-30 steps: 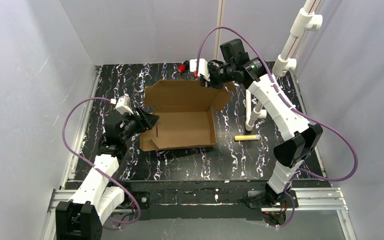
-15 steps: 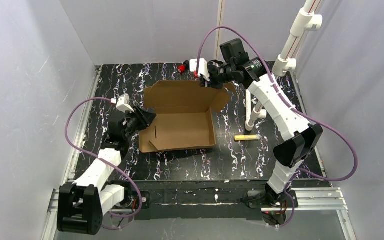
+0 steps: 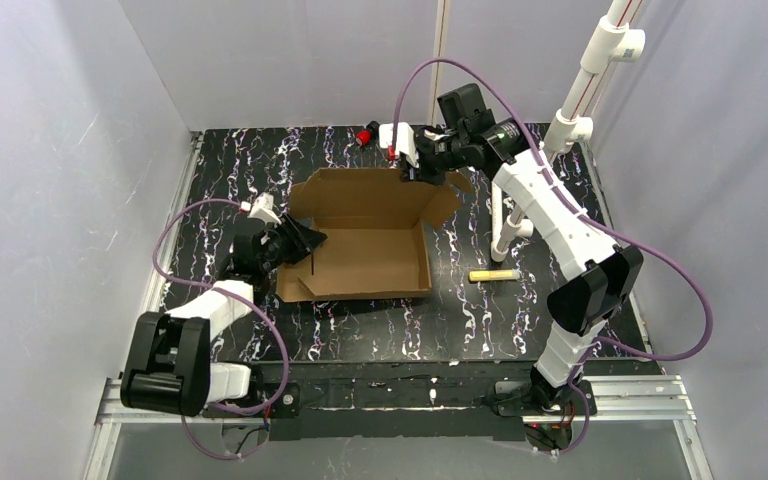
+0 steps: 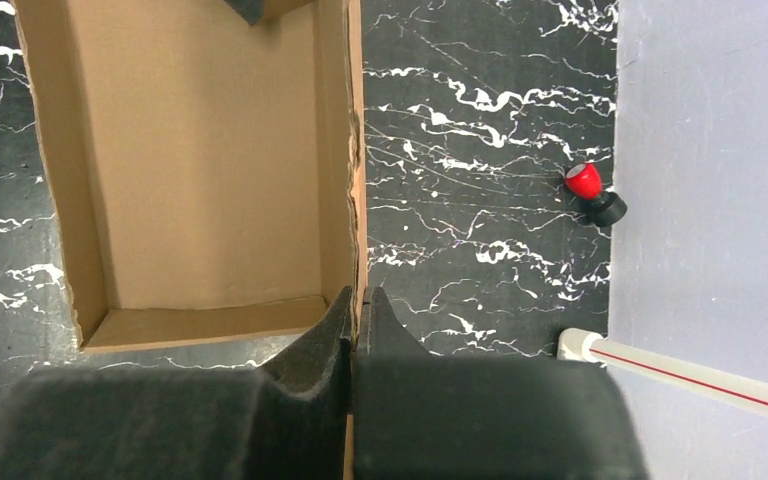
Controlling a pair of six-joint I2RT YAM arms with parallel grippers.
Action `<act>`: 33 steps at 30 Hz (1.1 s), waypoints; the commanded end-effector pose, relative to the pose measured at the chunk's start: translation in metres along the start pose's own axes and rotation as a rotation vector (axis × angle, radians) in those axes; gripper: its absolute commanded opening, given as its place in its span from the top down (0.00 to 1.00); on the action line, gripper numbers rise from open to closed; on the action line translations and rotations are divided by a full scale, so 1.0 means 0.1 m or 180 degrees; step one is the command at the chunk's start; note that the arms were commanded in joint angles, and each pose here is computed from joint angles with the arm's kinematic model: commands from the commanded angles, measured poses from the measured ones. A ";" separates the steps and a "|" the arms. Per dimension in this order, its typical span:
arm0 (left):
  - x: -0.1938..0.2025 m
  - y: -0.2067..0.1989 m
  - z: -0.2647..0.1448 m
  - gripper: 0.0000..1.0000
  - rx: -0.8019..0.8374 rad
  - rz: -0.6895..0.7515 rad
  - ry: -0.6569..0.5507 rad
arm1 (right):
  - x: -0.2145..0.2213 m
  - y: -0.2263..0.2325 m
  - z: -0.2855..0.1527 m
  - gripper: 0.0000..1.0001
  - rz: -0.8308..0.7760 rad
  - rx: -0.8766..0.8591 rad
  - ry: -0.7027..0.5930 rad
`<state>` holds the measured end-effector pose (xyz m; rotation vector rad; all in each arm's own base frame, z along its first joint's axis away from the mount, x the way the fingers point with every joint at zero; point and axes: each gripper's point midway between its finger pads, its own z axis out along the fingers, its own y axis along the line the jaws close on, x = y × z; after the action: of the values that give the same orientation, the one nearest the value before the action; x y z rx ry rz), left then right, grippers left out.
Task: Fold the paper box
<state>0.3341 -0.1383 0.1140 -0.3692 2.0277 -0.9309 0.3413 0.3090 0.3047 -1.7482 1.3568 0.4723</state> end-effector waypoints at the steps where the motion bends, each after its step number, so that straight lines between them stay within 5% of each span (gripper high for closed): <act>1: -0.20 -0.11 0.11 0.72 0.0075 -0.0048 -0.0165 | -0.19 -0.01 -0.07 0.99 -0.0056 0.0046 -0.0246; 14: -0.16 -0.34 -0.35 0.66 0.0292 0.0188 -0.0271 | 0.04 -0.23 -0.09 0.99 0.0066 0.0432 0.0049; 20: -0.05 -0.08 -0.74 0.65 -0.0379 0.0085 -0.0213 | 0.05 -0.23 -0.09 0.99 0.0077 0.0433 0.0045; 24: -0.14 0.27 -1.28 0.36 -0.1346 0.0304 -0.0383 | 0.05 -0.21 -0.05 0.99 0.0107 0.0372 0.0007; 26: -0.21 0.32 -1.29 0.32 -0.1512 0.0520 -0.0277 | 0.04 -0.20 -0.06 0.99 0.0104 0.0376 -0.0002; 31: -0.07 0.37 -1.00 0.39 -0.1450 0.0753 0.0371 | 0.03 -0.19 -0.07 0.99 0.0096 0.0363 -0.0018; 33: -0.06 0.37 -0.89 0.55 -0.1399 0.0747 0.0493 | 0.02 -0.17 -0.08 0.99 0.0090 0.0362 -0.0023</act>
<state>0.2595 -0.0552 0.1236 -0.3915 2.2971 -0.3214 0.3633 0.3018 0.2877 -1.6788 1.4441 0.3992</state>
